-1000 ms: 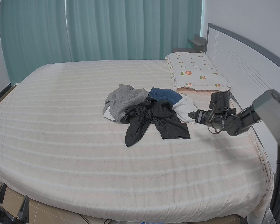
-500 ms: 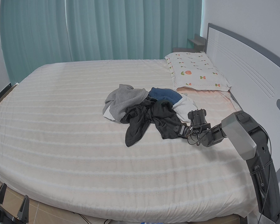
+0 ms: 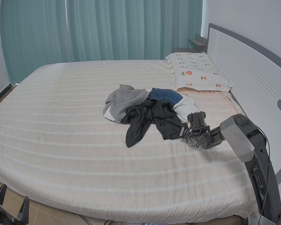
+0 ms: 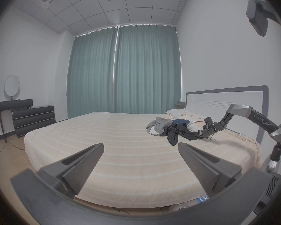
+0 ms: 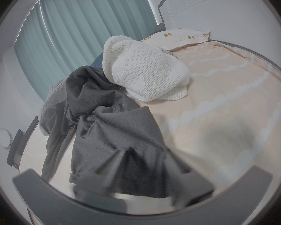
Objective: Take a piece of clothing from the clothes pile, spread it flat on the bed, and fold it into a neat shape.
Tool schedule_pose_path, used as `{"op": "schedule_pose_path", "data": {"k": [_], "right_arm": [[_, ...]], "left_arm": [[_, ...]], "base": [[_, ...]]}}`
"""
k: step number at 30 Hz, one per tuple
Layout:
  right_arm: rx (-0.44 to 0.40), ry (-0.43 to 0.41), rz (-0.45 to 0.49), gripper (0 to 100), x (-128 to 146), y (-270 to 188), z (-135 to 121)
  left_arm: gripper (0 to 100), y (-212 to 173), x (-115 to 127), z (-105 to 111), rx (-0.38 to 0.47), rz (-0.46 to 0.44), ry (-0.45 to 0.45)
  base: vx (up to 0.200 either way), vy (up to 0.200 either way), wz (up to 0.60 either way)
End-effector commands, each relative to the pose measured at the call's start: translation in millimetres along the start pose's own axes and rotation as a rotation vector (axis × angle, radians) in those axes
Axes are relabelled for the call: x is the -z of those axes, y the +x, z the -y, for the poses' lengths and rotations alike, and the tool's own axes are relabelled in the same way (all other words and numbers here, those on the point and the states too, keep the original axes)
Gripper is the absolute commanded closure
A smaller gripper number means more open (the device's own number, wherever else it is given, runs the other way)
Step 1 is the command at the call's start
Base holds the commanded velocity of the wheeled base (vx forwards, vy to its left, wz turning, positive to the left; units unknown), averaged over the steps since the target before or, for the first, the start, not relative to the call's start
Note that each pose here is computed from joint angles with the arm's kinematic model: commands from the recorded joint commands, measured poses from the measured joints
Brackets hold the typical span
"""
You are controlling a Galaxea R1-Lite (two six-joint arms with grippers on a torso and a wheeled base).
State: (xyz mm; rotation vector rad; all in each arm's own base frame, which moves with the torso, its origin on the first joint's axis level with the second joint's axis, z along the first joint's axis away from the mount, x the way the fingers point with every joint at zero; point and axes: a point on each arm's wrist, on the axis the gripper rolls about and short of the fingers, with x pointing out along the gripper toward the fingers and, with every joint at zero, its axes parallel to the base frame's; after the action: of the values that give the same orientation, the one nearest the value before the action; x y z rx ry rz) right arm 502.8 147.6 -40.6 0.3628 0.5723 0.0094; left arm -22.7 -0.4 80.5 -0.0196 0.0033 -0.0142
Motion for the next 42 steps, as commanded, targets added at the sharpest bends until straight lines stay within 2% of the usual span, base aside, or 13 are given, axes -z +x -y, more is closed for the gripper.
{"op": "schedule_pose_path", "data": {"k": [1,12,16,21,23,29,30,31,32,33,36,41,42], "right_arm": [[-0.007,0.005,0.014,100,-11.8,-11.5,-3.7],[-0.032,-0.008,-0.008,100,-22.9,-72.3,-4.1],[-0.162,0.024,-0.035,100,-23.1,-124.6,-7.7],[-0.338,0.123,-0.03,100,-21.4,-199.4,-18.8],[-0.368,0.13,-0.026,100,-20.3,-213.1,-20.4],[-0.521,0.127,0.079,100,-37.0,-283.5,-30.2],[-0.534,0.127,0.096,100,-40.8,-289.9,-31.3],[-0.553,0.13,0.12,100,-46.1,-299.0,-32.5],[-0.565,0.134,0.136,100,-49.7,-305.7,-32.7],[-0.579,0.136,0.154,100,-53.5,-312.7,-33.5],[-0.639,0.138,0.211,100,-64.0,-337.9,-38.5],[-0.697,0.151,0.283,100,-76.8,-368.1,-38.9],[-0.698,0.151,0.286,100,-77.3,-368.7,-39.0]], "left_arm": [[0,0.3,4.8,-0.1,-0.001,-0.004,0.0],[0,0.3,4.8,-0.1,-0.001,-0.004,-0.002],[0,0.2,4.8,-0.1,-0.001,-0.003,0.003],[0,0.1,4.8,-0.1,0.001,-0.001,0.013],[0,0.1,4.8,-0.1,0.001,-0.001,0.012],[0,-0.2,3.1,0.0,0.001,0.011,0.011],[0,-2.0,-5.7,0.1,-0.001,0.055,-0.009],[0,-9.2,-35.0,0.7,0.006,0.176,-0.047],[0,-13.9,-59.5,1.2,0.016,0.24,-0.084],[0,-12.1,-77.2,1.7,0.032,0.242,-0.109],[0,5.7,-105.2,2.5,0.047,0.162,-0.083],[0,49.3,-116.5,4.7,0.138,-0.032,-0.03],[0,50.7,-116.8,4.7,0.139,-0.038,-0.029]], "base": [[0.0,0.0,0.0],[0.0,0.0,0.0],[0.0,0.0,0.0],[0.0,0.0,0.0],[0.0,0.0,0.0],[0.0,0.0,0.0],[0.0,0.0,0.0],[0.0,0.0,0.0],[0.0,0.0,0.0],[0.0,0.0,0.0],[0.0,0.0,0.0],[0.0,0.0,0.0],[0.0,0.0,0.0]]}}
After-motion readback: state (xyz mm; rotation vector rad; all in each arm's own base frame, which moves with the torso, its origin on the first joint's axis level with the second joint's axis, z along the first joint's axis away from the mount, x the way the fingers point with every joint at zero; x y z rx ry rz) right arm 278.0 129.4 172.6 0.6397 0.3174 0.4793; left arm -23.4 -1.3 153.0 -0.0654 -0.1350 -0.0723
